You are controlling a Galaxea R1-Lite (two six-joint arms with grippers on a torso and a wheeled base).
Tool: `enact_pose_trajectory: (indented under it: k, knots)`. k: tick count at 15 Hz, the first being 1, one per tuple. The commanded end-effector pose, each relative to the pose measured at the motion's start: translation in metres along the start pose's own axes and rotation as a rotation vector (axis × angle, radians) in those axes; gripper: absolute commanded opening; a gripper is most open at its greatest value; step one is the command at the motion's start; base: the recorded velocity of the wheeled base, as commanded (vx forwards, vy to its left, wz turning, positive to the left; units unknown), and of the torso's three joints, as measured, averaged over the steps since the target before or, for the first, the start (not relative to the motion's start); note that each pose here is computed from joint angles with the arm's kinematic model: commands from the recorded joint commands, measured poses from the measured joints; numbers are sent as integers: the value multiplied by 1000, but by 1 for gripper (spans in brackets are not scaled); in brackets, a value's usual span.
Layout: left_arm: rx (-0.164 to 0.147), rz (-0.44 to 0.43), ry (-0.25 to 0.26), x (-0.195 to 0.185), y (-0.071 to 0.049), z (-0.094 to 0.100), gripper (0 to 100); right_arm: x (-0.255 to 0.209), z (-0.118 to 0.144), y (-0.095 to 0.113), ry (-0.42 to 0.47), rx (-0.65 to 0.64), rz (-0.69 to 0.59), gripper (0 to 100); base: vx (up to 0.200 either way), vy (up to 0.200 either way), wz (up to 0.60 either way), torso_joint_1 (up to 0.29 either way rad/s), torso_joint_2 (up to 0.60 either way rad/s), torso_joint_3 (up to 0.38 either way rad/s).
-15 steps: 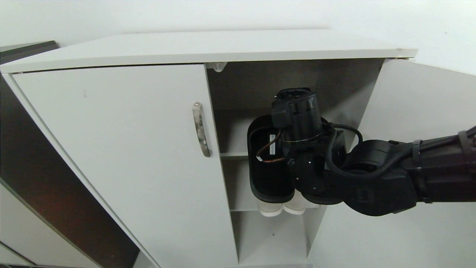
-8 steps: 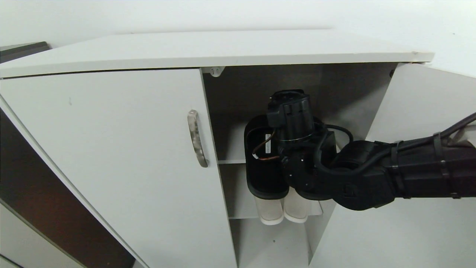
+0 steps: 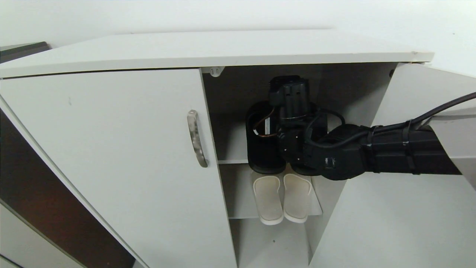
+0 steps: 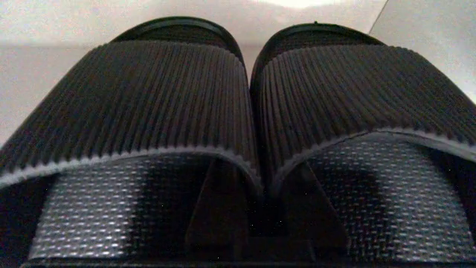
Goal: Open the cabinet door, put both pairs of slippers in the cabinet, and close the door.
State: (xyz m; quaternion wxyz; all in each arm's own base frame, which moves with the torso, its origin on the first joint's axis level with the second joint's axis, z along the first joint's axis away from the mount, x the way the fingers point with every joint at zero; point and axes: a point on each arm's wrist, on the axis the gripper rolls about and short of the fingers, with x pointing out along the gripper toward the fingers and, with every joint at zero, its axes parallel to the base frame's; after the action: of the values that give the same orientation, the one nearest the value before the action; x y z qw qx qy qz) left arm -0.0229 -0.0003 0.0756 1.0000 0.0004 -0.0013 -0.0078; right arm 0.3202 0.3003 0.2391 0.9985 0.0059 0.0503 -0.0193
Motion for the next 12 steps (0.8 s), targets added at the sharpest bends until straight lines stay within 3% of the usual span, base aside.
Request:
enact_pose_trajectory:
  k: [1,12]
  knots:
    - [-1,0,1,0,0,0,0,14,-2,2,5,-10,-19,0,0,0,0,0,0,0]
    - [-2,3,1,0,0,0,0,28,-8,2,16,-11,-18,0,0,0,0,0,0,0]
